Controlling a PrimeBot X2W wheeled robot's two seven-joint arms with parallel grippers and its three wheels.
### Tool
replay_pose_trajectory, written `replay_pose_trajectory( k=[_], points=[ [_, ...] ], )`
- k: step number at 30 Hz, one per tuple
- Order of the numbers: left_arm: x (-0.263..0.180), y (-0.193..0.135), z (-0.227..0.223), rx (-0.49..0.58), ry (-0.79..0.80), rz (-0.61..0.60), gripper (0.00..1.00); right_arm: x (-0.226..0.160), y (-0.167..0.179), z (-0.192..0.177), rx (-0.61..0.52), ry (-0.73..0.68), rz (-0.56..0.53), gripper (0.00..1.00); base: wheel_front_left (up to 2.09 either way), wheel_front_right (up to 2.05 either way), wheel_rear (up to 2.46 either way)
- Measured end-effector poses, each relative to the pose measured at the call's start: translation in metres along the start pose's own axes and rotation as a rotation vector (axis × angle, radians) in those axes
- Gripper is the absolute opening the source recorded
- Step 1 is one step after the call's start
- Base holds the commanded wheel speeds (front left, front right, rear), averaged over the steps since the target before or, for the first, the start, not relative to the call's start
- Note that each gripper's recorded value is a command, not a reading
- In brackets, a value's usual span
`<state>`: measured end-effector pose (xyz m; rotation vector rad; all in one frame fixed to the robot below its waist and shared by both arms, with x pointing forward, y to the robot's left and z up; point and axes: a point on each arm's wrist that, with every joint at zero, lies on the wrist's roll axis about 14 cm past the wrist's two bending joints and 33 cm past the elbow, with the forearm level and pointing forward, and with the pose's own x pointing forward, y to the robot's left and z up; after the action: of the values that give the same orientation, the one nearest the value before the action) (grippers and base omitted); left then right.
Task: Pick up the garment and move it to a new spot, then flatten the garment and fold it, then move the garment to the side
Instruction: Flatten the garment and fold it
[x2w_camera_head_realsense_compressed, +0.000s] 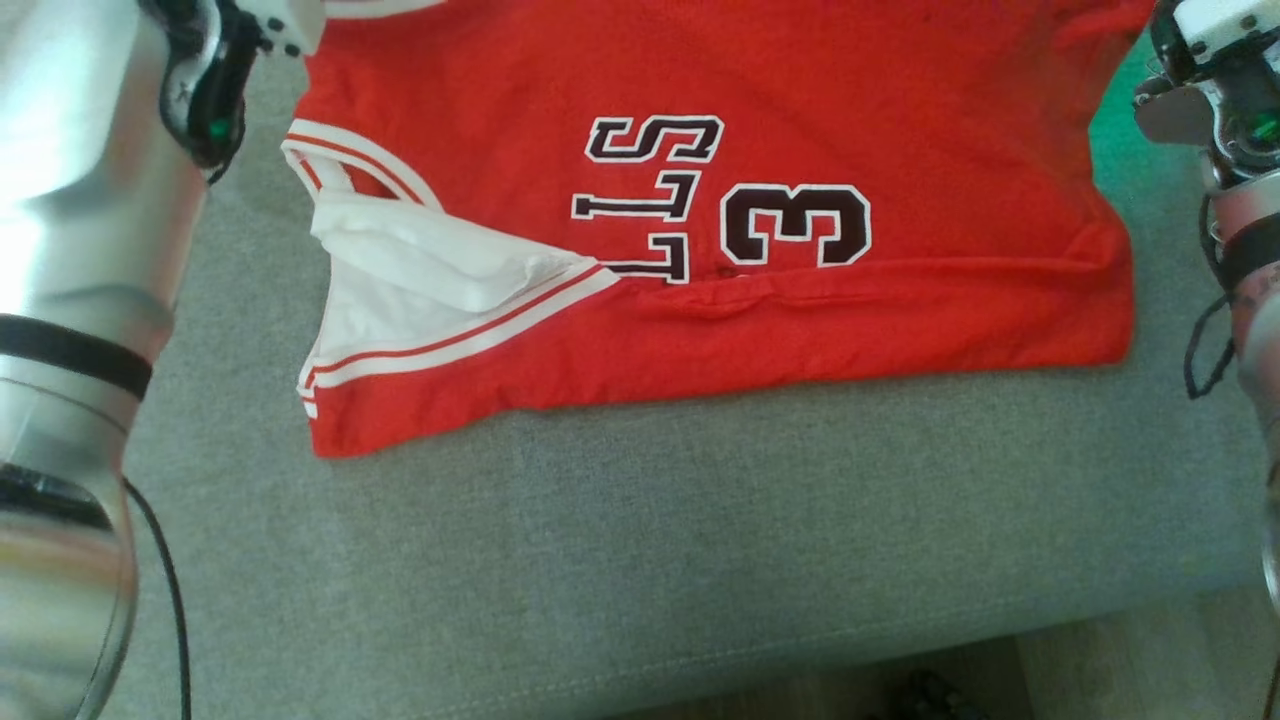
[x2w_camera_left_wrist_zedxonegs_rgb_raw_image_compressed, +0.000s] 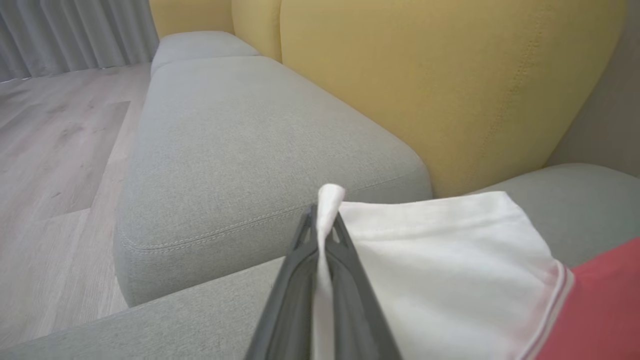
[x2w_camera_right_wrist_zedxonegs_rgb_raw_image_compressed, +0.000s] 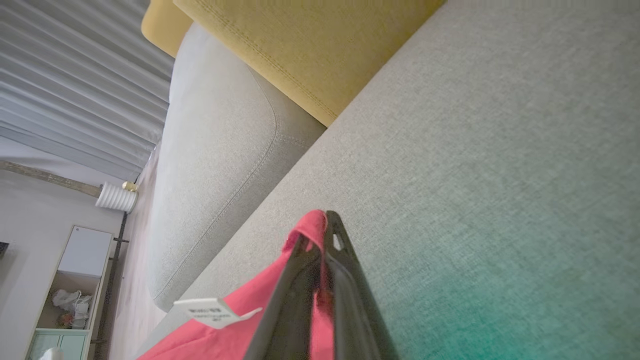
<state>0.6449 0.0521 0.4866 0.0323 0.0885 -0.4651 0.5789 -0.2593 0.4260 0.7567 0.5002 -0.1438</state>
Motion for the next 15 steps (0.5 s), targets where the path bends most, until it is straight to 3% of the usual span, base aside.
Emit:
replay_pose_trajectory(
  k=[6, 15],
  points=[
    [-0.011, -0.008, 0.001, 0.023, 0.010, -0.034, 0.00, -0.010, 0.007, 0.002, -0.009, -0.024, 0.030, 0.00, 0.00, 0.00, 0.00],
    [-0.048, -0.013, 0.009, 0.043, -0.012, -0.066, 0.00, -0.044, -0.011, -0.011, 0.032, 0.012, 0.037, 0.00, 0.00, 0.00, 0.00]
  ],
)
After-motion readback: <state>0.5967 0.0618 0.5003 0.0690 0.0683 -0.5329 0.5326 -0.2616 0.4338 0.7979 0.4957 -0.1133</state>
